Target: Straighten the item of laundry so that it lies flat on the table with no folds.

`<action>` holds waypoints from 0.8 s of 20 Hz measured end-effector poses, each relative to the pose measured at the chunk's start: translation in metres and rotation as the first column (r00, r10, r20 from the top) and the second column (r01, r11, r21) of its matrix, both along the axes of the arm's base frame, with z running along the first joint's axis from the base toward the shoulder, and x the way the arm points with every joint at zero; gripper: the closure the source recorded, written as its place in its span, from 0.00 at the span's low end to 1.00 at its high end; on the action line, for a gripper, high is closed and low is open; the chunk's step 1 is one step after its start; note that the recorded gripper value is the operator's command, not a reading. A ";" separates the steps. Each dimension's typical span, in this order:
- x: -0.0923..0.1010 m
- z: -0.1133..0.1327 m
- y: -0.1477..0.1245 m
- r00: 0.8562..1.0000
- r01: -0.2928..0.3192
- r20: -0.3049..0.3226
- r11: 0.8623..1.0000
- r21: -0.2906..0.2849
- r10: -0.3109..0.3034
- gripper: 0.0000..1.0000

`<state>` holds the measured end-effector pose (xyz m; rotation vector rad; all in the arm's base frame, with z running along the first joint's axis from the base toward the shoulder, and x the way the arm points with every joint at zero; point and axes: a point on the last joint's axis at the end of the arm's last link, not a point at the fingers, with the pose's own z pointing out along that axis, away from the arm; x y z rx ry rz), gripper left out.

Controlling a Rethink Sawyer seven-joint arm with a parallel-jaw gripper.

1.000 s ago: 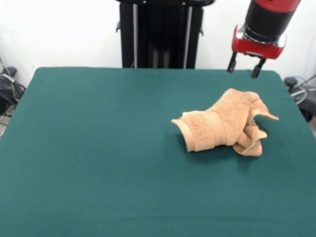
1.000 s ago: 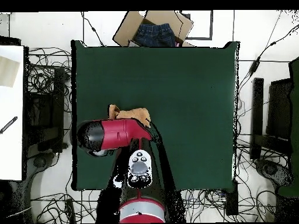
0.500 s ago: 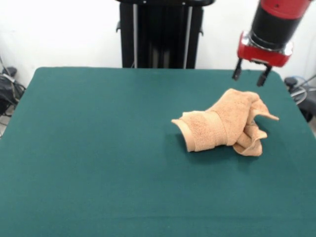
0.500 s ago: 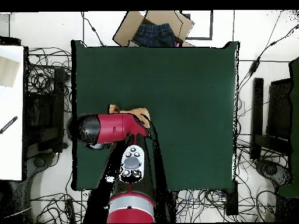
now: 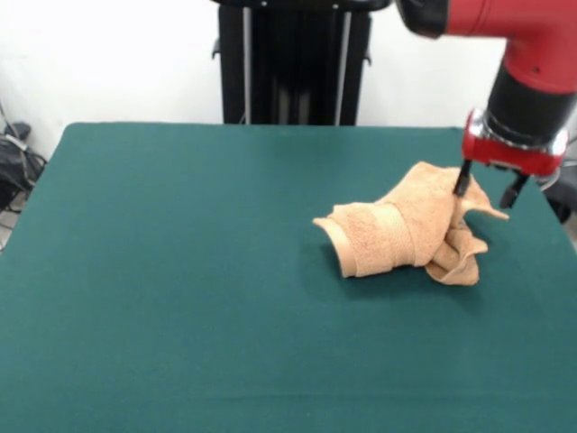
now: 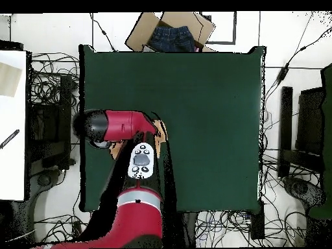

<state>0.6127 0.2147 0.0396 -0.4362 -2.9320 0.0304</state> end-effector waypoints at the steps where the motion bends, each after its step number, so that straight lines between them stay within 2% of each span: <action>1: 0.004 -0.004 0.000 1.000 0.007 -0.001 1.000 0.002 -0.007 0.00; 11: 0.020 -0.013 0.001 0.999 0.033 -0.022 0.999 0.014 -0.033 0.00; 16: 0.021 -0.017 0.000 0.999 0.037 -0.025 0.999 0.014 -0.036 0.00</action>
